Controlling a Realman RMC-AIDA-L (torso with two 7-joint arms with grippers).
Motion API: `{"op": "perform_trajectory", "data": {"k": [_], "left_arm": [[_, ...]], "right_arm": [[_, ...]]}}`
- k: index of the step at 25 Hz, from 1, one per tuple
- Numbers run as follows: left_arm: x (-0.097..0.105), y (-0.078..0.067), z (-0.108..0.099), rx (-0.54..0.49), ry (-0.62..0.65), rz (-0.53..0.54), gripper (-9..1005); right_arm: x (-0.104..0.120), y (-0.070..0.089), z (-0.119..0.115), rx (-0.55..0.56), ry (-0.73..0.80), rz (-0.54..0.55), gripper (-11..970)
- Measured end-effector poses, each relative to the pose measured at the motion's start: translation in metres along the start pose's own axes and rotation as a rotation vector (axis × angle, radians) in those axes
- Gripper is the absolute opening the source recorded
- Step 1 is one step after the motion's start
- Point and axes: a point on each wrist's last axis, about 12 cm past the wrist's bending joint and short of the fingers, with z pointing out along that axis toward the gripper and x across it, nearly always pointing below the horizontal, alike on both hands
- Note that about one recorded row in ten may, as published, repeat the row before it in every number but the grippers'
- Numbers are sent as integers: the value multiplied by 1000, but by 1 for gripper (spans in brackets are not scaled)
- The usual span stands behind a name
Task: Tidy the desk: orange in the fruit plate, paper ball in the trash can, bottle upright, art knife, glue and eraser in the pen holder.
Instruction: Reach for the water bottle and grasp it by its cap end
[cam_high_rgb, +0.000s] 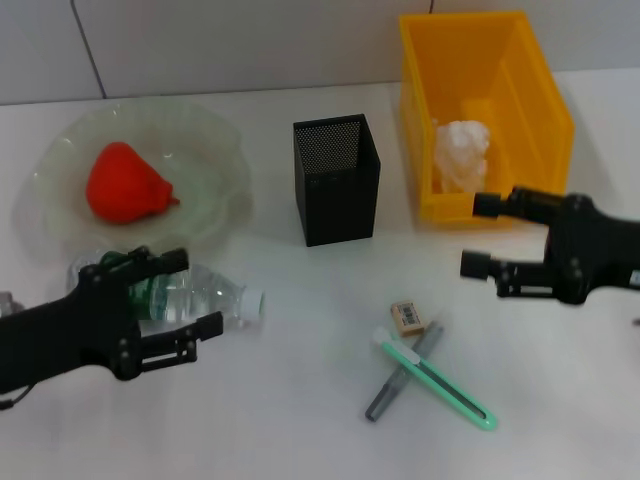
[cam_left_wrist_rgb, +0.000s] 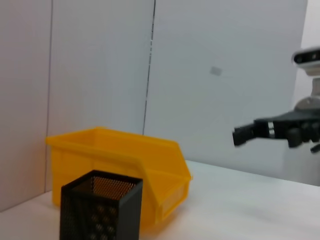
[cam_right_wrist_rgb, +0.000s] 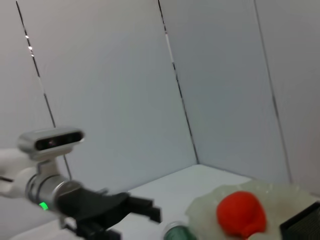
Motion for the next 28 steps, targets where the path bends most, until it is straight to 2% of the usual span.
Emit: {"op": "perform_trajectory", "data": {"k": [1, 4, 6, 7, 8, 9, 12, 13, 14, 15, 17, 18, 19, 20, 21, 22, 24, 28], "left_arm": [[-8, 5, 6, 16, 0, 5, 854], [-8, 5, 6, 16, 0, 5, 853], [-16, 8, 10, 40, 13, 22, 853], [-43, 14, 27, 117, 85, 103, 853], [-43, 14, 27, 117, 85, 103, 853], [-56, 17, 36, 139, 141, 134, 853], [-56, 17, 36, 139, 141, 134, 853], [-68, 22, 47, 146, 240, 163, 853], [-91, 28, 68, 172, 425, 219, 853], [-101, 29, 77, 187, 468, 247, 853], [-101, 29, 77, 187, 468, 247, 852], [-108, 29, 84, 195, 525, 267, 852], [-108, 29, 84, 195, 525, 267, 852], [-119, 26, 108, 210, 711, 346, 852], [-120, 24, 116, 214, 772, 381, 852], [-120, 24, 116, 214, 772, 381, 852], [-123, 19, 131, 222, 846, 447, 852], [-126, 17, 139, 216, 872, 499, 852]], "right_arm": [[7, 4, -3, -14, -3, 25, 847], [12, 7, -10, -21, -5, 49, 847], [17, 10, -18, -25, 9, 67, 847], [17, 10, -18, -25, 9, 67, 847], [19, 11, -20, -29, 20, 70, 847], [21, 12, -22, -35, 34, 70, 847], [27, 16, -26, -42, 65, 57, 847], [29, 17, -28, -42, 68, 54, 847], [30, 18, -29, -42, 69, 51, 847], [31, 19, -29, -42, 69, 52, 847], [35, 20, -30, -39, 65, 69, 847], [35, 20, -30, -39, 65, 69, 847], [36, 21, -29, -39, 64, 75, 847], [37, 21, -29, -38, 63, 80, 847], [38, 21, -29, -38, 61, 85, 847], [38, 21, -29, -38, 61, 85, 847], [39, 22, -29, -39, 59, 88, 847], [40, 22, -28, -39, 58, 93, 847]]}}
